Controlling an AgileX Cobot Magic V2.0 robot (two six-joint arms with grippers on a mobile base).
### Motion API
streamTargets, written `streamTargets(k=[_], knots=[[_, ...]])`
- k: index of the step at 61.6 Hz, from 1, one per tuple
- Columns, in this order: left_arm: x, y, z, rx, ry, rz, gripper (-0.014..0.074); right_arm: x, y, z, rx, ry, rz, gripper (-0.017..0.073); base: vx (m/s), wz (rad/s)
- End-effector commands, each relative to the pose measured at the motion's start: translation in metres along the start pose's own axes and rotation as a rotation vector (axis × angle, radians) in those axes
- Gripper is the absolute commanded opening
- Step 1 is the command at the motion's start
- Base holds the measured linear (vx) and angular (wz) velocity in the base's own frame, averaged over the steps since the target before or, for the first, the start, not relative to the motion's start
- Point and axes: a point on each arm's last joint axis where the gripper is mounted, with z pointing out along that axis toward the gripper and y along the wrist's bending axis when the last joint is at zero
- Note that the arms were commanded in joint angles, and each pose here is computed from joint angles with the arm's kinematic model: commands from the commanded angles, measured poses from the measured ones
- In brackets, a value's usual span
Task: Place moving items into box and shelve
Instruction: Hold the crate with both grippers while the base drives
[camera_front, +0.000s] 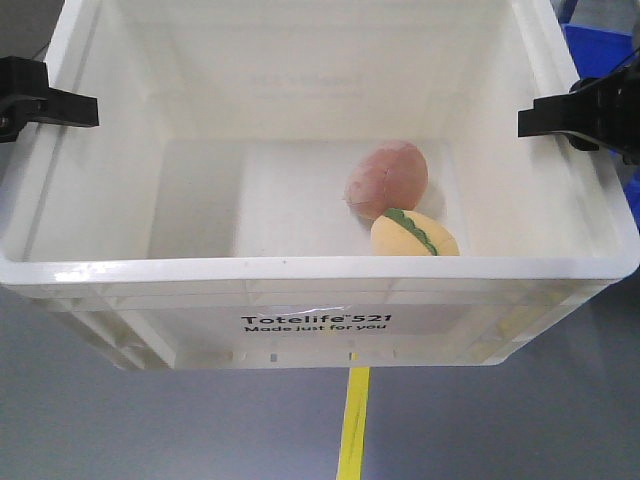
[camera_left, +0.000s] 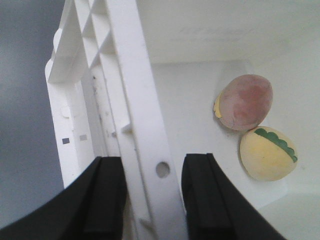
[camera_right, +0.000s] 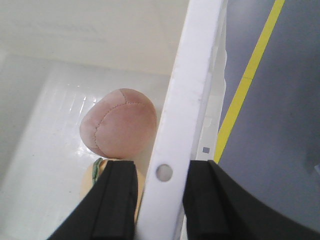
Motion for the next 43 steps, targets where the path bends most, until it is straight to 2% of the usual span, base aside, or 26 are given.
streamTargets(k=[1, 43], knots=[[-0.0172, -0.0233, -0.0192, 0.136, -0.17, -0.043, 0.0003, -0.0204, 0.0167, -0.0248, -0.099, -0.194, 0.026, -0.0006, 0.47, 0.03], [-0.0172, -0.0234, -0.0192, 0.137, -0.17, -0.044, 0.0003, -0.0203, 0.0167, -0.0248, -0.099, -0.193, 0.026, -0.0006, 0.49, 0.01]])
